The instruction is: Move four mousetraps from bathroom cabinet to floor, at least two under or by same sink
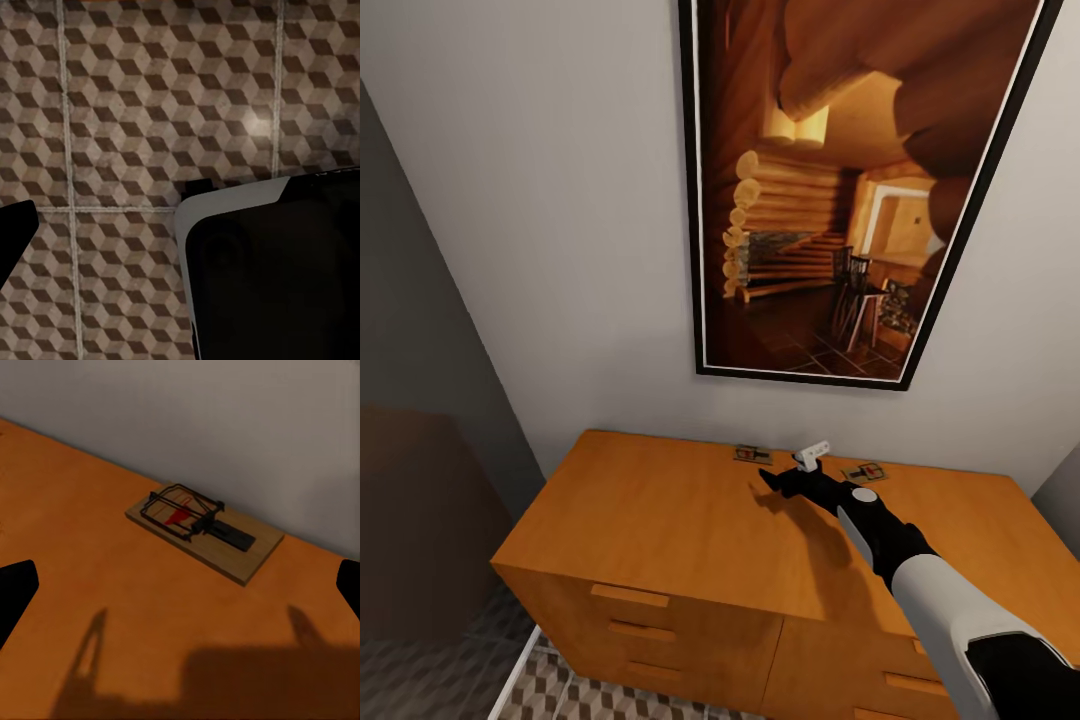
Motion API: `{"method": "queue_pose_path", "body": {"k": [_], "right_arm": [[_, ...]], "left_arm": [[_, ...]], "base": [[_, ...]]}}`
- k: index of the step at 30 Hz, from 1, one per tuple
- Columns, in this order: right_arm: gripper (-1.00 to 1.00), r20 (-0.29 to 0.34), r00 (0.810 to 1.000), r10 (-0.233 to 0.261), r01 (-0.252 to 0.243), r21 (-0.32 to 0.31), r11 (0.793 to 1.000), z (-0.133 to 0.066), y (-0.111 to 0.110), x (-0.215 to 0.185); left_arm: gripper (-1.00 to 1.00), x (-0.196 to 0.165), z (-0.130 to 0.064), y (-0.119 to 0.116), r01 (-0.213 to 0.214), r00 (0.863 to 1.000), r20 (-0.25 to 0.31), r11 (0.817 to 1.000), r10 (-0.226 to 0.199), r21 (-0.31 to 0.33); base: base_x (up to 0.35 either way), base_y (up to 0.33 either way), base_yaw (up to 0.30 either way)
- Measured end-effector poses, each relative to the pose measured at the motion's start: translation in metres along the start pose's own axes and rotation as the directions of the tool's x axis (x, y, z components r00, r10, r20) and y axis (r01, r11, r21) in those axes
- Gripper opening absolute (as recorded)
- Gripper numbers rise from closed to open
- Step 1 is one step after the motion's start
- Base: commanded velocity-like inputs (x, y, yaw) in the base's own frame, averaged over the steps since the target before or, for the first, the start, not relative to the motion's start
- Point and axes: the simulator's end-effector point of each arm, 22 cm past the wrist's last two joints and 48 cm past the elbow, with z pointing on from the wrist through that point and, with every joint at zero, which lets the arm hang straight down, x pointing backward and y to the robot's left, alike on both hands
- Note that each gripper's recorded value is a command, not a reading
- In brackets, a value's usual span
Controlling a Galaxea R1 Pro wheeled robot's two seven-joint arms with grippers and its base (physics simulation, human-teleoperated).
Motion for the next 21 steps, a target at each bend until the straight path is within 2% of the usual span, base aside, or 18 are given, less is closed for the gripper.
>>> {"method": "queue_pose_path", "body": {"k": [21], "right_arm": [[1.00,0.001,1.000,0.003,-0.003,0.000,1.000,0.0019,0.0033,-0.0006]], "left_arm": [[1.00,0.0000,0.0000,-0.0001,0.000,1.000,0.000,1.000,0.000,0.000]], "base": [[0.000,0.000,0.000]]}}
